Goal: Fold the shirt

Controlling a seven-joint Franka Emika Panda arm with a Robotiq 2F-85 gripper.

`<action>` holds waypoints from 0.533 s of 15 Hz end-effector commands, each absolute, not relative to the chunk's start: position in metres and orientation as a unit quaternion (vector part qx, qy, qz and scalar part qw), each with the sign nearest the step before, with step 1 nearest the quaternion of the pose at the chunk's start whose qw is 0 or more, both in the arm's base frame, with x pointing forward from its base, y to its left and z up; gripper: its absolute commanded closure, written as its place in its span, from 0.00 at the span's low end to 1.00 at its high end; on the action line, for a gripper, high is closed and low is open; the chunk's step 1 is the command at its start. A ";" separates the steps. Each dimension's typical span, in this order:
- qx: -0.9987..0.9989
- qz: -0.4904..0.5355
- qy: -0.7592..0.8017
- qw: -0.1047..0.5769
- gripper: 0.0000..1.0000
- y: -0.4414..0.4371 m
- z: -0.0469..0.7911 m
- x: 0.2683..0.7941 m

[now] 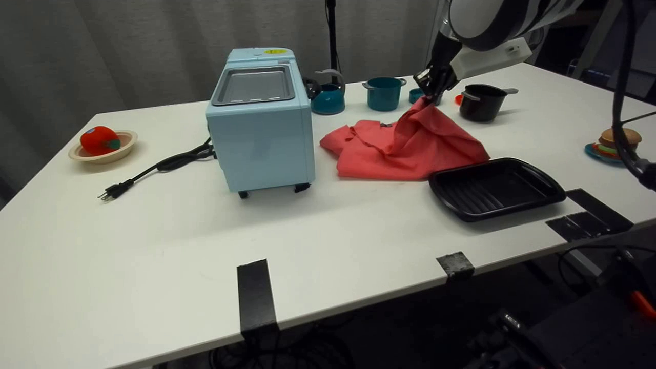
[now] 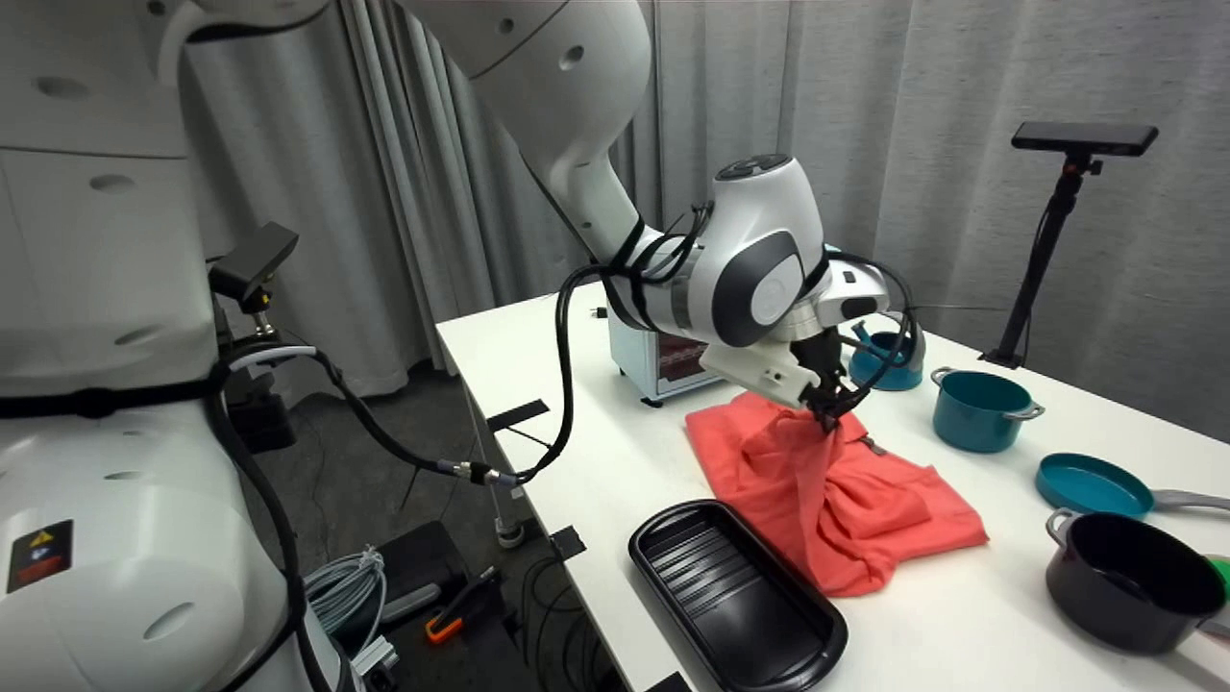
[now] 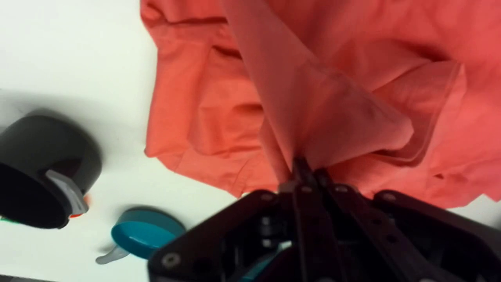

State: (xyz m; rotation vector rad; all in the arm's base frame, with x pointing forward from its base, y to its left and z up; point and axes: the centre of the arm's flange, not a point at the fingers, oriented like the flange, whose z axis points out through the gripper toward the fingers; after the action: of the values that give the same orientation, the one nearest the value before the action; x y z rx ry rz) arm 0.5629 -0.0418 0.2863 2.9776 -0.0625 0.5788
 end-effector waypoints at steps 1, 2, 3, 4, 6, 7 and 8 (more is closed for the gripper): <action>0.972 0.216 -0.052 0.079 0.99 -0.058 0.290 0.613; 0.969 0.223 -0.061 0.083 0.99 -0.063 0.293 0.622; 0.967 0.229 -0.071 0.086 0.99 -0.069 0.295 0.632; 0.965 0.232 -0.078 0.089 0.99 -0.072 0.296 0.640; 0.962 0.238 -0.089 0.096 0.99 -0.077 0.295 0.653; 0.962 0.238 -0.095 0.099 0.99 -0.078 0.294 0.658; 0.962 0.235 -0.098 0.100 0.73 -0.079 0.292 0.663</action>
State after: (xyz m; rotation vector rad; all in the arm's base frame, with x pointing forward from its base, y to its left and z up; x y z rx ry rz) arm 0.6351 -0.0794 0.2969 2.8782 -0.2423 0.7052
